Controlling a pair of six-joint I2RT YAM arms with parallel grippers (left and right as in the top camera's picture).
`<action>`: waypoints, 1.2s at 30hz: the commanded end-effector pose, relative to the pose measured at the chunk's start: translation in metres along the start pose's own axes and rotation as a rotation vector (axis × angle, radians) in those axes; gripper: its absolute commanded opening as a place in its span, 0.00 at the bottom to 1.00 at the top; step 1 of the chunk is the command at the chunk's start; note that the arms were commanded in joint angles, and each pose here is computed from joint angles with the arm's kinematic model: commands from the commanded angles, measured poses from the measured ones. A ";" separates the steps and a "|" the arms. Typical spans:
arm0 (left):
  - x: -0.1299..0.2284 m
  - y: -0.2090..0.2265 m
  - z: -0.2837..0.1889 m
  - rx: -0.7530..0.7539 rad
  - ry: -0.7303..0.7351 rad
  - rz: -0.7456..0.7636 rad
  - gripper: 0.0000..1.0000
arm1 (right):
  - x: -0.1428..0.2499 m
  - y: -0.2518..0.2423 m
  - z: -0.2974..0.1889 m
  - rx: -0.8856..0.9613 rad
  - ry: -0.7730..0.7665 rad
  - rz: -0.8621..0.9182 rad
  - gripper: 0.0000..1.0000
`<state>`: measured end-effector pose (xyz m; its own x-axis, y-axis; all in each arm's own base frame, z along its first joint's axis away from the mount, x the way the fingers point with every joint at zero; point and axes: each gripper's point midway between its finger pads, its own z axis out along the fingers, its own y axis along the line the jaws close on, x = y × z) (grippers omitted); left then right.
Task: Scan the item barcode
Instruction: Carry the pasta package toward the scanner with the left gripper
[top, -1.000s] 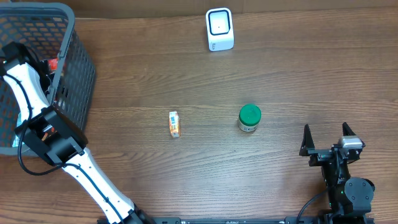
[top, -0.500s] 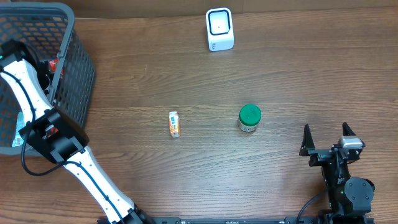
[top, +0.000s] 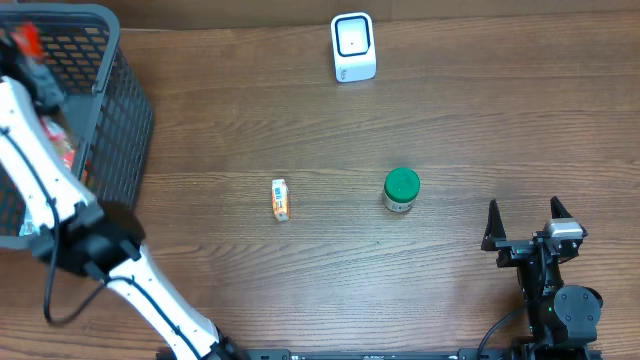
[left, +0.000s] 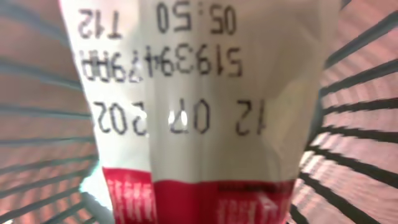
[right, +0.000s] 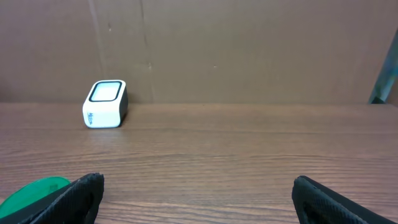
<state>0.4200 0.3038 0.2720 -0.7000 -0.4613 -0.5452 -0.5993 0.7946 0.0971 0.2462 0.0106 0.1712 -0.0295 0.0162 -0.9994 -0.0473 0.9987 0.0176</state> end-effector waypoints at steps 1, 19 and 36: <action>-0.032 -0.001 -0.139 0.102 -0.310 -0.074 0.19 | 0.002 -0.002 0.000 0.006 -0.005 -0.001 1.00; 0.077 -0.126 -0.307 0.507 -0.338 0.185 0.09 | 0.001 -0.001 0.000 0.006 -0.006 -0.001 1.00; 0.289 -0.349 -0.158 0.341 0.359 0.418 0.04 | 0.001 -0.001 0.000 0.006 -0.006 -0.001 1.00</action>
<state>0.3709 -0.1597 0.2318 -0.9733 -0.0252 -0.2281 -0.0013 0.9946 -0.1039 0.2462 0.0107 0.1712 -0.0296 0.0170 -0.9994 -0.0477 0.9987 0.0184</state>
